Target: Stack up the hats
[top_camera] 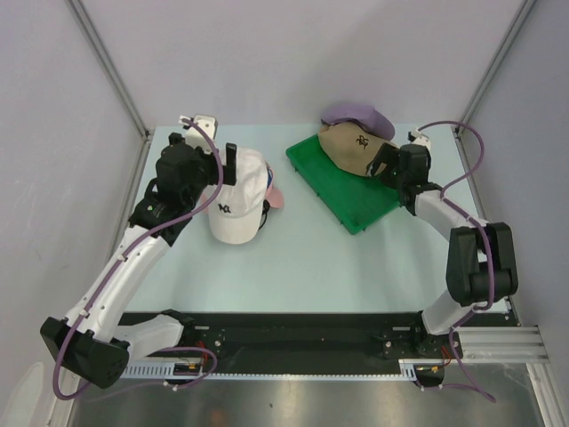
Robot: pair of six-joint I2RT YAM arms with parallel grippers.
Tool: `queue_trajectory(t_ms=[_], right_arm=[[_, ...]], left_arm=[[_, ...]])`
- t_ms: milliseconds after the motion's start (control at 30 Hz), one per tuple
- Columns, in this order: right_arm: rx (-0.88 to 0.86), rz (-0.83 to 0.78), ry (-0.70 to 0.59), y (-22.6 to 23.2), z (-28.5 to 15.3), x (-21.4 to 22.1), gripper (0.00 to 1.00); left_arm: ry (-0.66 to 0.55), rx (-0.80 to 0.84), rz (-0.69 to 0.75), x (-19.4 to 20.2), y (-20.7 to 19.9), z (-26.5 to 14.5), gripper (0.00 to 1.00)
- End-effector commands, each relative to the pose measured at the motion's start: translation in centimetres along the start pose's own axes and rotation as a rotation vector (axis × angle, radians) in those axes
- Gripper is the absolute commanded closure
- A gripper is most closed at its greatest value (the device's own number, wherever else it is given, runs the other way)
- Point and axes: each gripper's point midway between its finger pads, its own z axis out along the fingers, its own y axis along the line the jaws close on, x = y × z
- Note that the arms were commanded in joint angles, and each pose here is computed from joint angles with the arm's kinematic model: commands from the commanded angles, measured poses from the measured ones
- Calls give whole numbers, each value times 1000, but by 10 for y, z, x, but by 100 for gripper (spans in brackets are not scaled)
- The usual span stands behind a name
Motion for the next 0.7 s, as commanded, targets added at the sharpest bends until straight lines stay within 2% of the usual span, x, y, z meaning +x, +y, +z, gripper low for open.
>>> queue_trajectory(t_ms=[0, 233, 367, 467, 667], right_arm=[[-63, 90, -88, -2, 20, -42, 6], [-63, 105, -99, -22, 64, -54, 7], [-89, 52, -246, -22, 74, -83, 7], [-148, 7, -274, -20, 90, -108, 6], [-216, -95, -254, -19, 141, -135, 5]], left_arm=[[-57, 15, 8, -13, -3, -3, 0], [-59, 26, 4, -12, -5, -3, 0], [-56, 27, 6, -11, -6, -2, 0], [-49, 34, 8, -9, -7, 1, 0], [-33, 20, 26, -4, -5, 4, 0]])
